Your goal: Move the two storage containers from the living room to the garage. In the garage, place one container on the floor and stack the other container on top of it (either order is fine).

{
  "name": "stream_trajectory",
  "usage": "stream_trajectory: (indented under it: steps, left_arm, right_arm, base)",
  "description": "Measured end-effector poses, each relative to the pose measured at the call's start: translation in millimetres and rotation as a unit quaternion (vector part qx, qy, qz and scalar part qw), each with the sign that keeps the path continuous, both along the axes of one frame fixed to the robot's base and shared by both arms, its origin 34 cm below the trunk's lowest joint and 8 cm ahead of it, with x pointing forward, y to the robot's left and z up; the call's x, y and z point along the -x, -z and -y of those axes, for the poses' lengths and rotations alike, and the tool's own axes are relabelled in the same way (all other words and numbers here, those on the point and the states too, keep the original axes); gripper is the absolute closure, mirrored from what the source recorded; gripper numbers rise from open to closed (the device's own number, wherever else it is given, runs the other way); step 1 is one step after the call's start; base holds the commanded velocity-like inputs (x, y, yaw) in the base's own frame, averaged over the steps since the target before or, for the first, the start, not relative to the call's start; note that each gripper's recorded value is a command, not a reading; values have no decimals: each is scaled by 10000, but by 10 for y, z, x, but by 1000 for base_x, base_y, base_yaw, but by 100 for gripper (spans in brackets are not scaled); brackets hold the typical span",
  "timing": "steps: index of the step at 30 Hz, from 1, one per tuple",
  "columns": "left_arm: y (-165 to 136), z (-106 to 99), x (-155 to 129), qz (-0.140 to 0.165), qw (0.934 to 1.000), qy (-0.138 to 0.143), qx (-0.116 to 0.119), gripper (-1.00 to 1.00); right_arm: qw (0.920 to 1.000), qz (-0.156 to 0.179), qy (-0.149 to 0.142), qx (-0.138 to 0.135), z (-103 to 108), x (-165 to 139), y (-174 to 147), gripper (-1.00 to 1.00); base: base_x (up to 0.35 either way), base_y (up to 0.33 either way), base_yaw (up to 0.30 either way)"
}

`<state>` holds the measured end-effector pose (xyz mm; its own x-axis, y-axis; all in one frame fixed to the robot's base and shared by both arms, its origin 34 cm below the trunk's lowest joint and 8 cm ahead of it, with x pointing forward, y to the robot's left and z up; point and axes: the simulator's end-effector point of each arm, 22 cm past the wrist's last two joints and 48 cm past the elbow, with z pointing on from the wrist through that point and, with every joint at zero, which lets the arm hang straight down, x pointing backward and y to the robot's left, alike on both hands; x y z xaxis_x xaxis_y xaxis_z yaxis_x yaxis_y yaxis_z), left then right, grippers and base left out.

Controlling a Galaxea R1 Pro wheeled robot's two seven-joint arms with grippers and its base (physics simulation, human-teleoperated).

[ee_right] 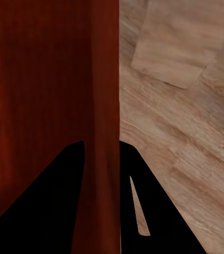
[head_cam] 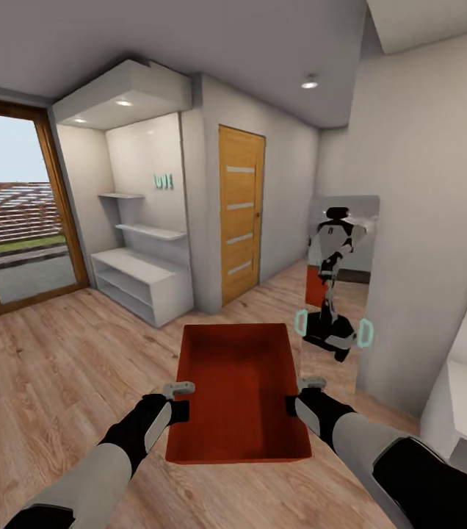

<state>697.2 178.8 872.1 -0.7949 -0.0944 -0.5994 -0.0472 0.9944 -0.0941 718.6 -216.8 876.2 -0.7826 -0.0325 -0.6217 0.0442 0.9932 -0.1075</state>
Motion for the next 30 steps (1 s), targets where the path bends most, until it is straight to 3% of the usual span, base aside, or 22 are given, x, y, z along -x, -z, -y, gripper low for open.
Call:
stream_trajectory:
  steps: [15, 30]
  left_arm:
    - [-1, 0, -1, 1, 10000, 7, -3, 100]
    - [-1, 1, -1, 1, 10000, 8, -3, 100]
  right_arm:
    - [10000, 0, 2, -2, 0, 0, 0, 100]
    - [10000, -1, 4, -2, 2, 1, 1, 100]
  base:
    - [322, 0, 262]
    - [322, 0, 18]
